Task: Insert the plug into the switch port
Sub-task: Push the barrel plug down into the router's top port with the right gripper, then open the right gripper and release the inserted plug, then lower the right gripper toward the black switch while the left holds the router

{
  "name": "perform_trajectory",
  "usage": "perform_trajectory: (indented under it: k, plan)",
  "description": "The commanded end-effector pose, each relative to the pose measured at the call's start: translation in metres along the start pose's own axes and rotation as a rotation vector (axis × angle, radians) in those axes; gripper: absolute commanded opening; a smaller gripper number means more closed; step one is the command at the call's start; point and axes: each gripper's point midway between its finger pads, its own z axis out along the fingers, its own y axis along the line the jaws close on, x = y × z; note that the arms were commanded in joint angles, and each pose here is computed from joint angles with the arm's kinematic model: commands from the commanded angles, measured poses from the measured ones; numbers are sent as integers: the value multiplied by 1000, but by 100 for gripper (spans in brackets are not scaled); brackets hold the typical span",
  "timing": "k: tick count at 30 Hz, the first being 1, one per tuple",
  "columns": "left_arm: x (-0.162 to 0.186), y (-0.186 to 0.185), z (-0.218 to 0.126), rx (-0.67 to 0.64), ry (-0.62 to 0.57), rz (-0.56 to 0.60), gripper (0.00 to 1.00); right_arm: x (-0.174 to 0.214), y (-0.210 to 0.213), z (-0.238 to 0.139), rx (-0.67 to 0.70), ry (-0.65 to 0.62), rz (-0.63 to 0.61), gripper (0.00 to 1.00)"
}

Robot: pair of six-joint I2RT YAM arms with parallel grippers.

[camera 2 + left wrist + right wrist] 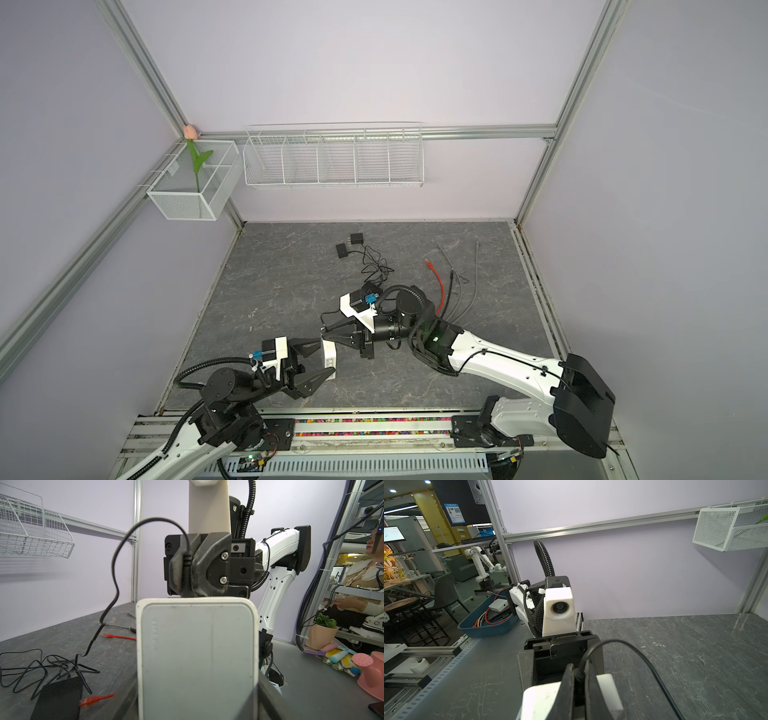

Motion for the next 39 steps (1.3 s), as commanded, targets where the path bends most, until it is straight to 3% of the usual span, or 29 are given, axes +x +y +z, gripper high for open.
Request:
perform_trajectory:
  k: [1,6,9,11,21,27,29,34,39]
  plan:
    - [-187,-72,-57,157,-640,283,0,146,3,-10,28,430,342,12]
    - [-157,-52,-41,80,-520,275,0,122,9,-14,26,409,304,26]
    - [-147,-45,-41,58,-513,244,0,107,14,-18,21,411,279,46]
    - [-127,-37,-34,47,-467,218,0,99,16,-22,29,399,257,51]
    - [-105,-28,-23,38,-387,178,0,59,27,-45,89,298,129,59]
    - [-98,-19,-19,2,-359,167,0,67,21,-45,114,313,140,59]
    - [-91,-7,-15,-60,-312,151,0,78,4,-46,209,343,157,59]
    - [-69,55,-6,-397,-54,68,0,123,-61,-66,556,473,250,59]
    - [-53,92,-5,-587,34,52,0,175,-91,-75,706,611,325,59]
